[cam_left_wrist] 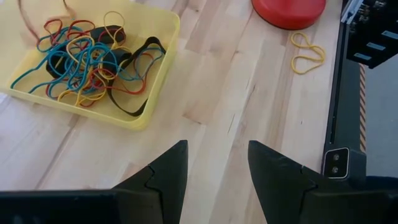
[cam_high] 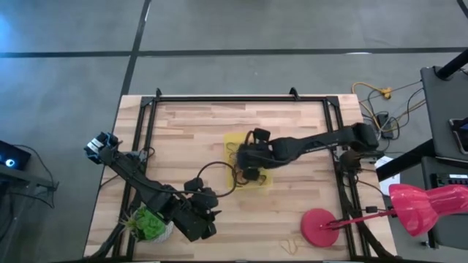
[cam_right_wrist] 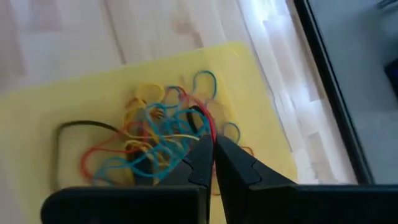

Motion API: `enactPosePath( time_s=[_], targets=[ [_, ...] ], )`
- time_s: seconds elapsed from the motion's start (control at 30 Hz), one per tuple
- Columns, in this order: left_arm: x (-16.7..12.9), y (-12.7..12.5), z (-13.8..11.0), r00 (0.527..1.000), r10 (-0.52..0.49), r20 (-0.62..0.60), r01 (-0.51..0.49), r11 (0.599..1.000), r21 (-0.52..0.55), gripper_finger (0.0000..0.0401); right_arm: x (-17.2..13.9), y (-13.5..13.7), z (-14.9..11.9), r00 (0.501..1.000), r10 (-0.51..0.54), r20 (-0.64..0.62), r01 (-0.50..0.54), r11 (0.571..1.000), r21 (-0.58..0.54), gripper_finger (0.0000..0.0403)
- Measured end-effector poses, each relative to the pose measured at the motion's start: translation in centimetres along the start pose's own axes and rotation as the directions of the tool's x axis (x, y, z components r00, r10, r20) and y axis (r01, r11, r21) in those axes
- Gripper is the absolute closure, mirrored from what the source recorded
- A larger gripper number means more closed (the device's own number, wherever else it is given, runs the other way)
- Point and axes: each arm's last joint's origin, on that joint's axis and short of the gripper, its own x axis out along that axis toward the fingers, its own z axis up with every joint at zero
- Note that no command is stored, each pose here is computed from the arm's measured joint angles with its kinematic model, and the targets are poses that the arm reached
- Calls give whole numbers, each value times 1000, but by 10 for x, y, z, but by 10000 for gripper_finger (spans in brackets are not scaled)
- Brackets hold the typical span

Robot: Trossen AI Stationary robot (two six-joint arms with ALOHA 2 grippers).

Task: Pick and place rubber bands into bin
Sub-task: Put the red rubber band into the yellow bin, then put the yellow rubber band into the yellow bin

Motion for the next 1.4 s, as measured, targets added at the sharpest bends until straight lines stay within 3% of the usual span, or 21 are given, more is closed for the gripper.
enactPosePath(
  time_s=[0.17,0.27,0.4,0.53,0.73,1.0,1.27,1.4],
  targets=[
    [0,0,0,1000,4,-2,-4,1000,-2,249,25,12,-6,997,-22,-72,11,989,-150,391],
    [0,0,0,1000,3,-2,-3,1000,-5,249,30,21,-11,991,42,-127,-67,979,-192,372],
    [0,0,0,1000,3,-2,-3,1000,-5,249,35,31,-23,972,62,-227,-114,968,-224,319],
    [0,0,0,1000,3,-1,-3,1000,-5,249,20,47,-34,965,60,-255,-137,945,-297,256],
    [0,0,0,1000,-1,0,1,1000,-8,249,-31,85,-60,954,191,-233,-280,848,-451,197],
    [0,-1,0,1000,-4,3,4,1000,-9,249,-70,140,-135,861,322,-393,-493,719,-490,186],
    [0,-1,1,1000,-11,8,12,1000,-6,249,-89,185,-191,829,440,-345,-554,560,-616,188],
    [0,-2,1,1000,-15,11,15,1000,-10,249,-90,194,-208,810,489,-323,-569,523,-635,188]
  ],
)
